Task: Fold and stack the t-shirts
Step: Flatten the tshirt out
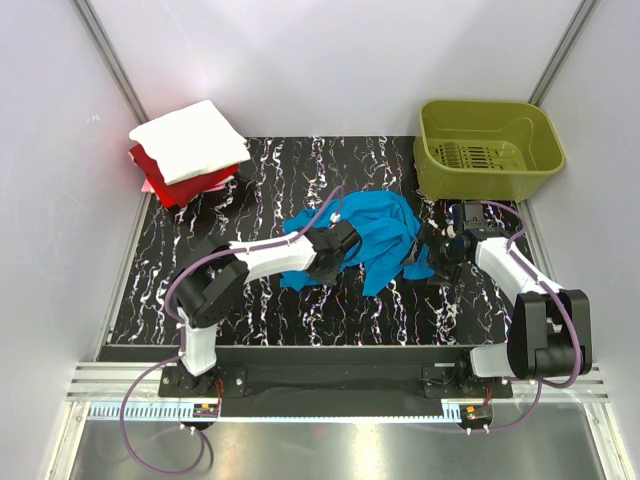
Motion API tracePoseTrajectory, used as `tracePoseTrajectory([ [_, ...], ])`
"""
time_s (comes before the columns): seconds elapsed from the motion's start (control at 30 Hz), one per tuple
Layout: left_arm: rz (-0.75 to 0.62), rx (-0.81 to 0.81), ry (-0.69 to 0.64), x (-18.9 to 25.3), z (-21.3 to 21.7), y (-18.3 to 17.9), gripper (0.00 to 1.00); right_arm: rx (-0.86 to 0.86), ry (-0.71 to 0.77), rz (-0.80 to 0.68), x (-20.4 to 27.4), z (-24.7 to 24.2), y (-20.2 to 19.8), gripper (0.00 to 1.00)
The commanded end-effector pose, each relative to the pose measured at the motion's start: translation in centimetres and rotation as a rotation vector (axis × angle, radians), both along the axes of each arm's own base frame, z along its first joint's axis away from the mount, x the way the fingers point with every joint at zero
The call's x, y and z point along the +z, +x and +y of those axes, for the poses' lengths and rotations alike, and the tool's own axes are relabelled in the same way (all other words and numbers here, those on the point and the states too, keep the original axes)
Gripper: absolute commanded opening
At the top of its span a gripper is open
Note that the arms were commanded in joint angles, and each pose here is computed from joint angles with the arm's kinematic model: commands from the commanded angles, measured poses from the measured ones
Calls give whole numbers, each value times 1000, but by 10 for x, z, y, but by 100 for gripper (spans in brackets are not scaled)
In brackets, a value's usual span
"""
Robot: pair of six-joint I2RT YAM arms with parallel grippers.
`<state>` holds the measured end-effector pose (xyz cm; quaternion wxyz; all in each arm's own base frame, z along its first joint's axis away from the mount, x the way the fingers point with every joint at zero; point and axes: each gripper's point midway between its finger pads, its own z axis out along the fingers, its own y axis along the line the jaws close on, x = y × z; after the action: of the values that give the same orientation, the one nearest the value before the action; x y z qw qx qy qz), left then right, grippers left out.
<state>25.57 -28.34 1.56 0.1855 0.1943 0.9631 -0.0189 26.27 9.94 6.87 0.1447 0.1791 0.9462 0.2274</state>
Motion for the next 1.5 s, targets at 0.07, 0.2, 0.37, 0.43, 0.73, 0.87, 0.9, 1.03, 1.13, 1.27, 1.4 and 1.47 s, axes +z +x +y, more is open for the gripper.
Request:
tracePoseTrajectory([
  [0.07, 1, -6, 44, -5, 2, 6, 0, 30, 18, -22, 2, 6, 3, 100],
  [0.2, -52, 9, -14, 51, 1, 9, 0, 28, -1, -23, 1, 7, 1, 100],
  [0.37, -140, 51, -80, 136, 22, 7, 0, 68, -37, -16, -1, 21, -6, 100],
  [0.43, -146, 65, -96, 149, 29, 7, 0, 72, -38, -19, -2, 26, -6, 98],
  [0.73, -148, 87, -175, 170, 36, -1, 0, 217, -123, -35, 0, 80, -10, 92],
  [0.87, -153, 90, -171, 178, 41, 2, 0, 299, -218, -13, -10, 96, -12, 89],
  [0.9, -150, 91, -167, 178, 42, 2, 0, 308, -224, -23, -7, 101, -7, 89],
  [1.03, -142, 97, -171, 174, 45, 0, 0, 372, -295, 15, -23, 115, -11, 84],
  [1.13, -143, 101, -173, 171, 47, -2, 0, 397, -318, 13, -24, 125, -9, 78],
  [1.27, -136, 110, -174, 167, 52, -3, 0, 420, -384, 16, -30, 129, -9, 70],
  [1.4, -136, 115, -179, 165, 55, -2, 0, 451, -446, 20, -35, 131, -12, 56],
  [1.47, -136, 118, -187, 165, 56, -1, 0, 446, -474, 15, -36, 130, -12, 48],
])
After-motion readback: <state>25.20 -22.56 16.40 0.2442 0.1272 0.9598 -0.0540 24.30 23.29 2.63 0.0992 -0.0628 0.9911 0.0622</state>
